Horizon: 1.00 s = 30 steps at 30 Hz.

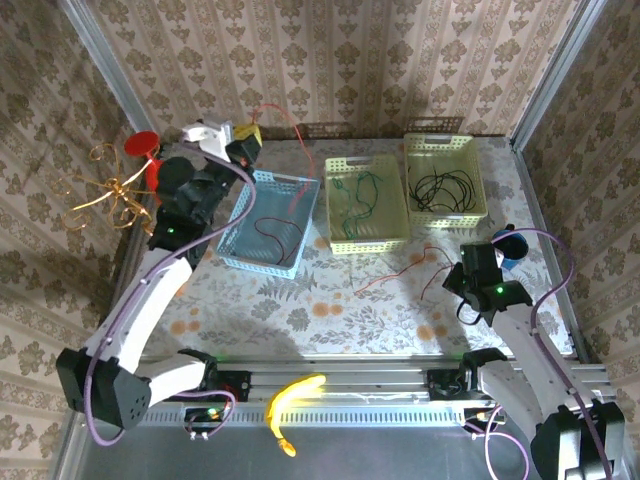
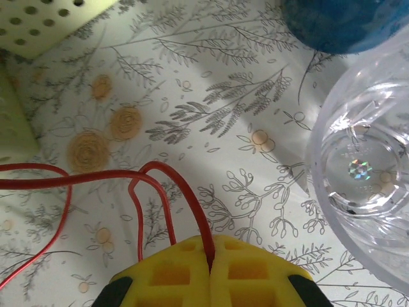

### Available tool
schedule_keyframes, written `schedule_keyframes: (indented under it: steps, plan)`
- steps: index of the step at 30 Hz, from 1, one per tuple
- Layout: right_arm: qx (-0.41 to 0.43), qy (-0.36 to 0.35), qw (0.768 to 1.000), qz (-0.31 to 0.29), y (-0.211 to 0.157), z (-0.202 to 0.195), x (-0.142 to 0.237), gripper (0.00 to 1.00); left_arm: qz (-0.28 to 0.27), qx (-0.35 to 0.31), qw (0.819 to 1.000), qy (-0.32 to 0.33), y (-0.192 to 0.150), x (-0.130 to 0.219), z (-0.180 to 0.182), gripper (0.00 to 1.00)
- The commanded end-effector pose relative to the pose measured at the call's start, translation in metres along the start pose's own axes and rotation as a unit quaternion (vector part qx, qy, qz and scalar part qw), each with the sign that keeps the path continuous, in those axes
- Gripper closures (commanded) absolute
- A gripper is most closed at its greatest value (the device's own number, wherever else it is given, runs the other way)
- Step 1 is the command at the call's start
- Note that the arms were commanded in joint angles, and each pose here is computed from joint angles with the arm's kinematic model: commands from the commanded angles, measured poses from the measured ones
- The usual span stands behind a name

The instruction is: Untangle the cables

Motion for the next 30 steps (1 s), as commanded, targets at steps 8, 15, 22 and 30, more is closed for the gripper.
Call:
schedule_keyframes:
  steps: [8,15,22,30]
  plan:
    - [0.030,0.028,0.999,-0.022,0.012,0.008,0.017,1.00,0.155,0.039,0.984,0.080,-0.147,-0.002,0.029,1.00]
    - [0.035,0.035,0.998,-0.038,0.022,0.014,0.026,1.00,0.207,0.056,0.974,0.078,-0.182,-0.002,0.023,0.39]
    - [0.025,0.081,0.993,-0.079,0.043,0.029,0.056,1.00,0.191,0.018,0.966,0.173,-0.163,0.006,0.038,0.14]
    - [0.077,0.271,0.946,-0.160,0.083,0.101,0.155,1.00,0.205,0.019,0.941,0.268,-0.183,0.036,0.046,0.14]
Point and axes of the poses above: each hand's point on the last joint's axis, 136 mm out from that joint toward the fingers, its own x axis back along the fingers, its own z axis along the line the jaws close on, y = z × x, the point moved 4 cm from there along x, back along the fingers, and after that the axes turned 3 degrees about -x, right-handed, at the moved point
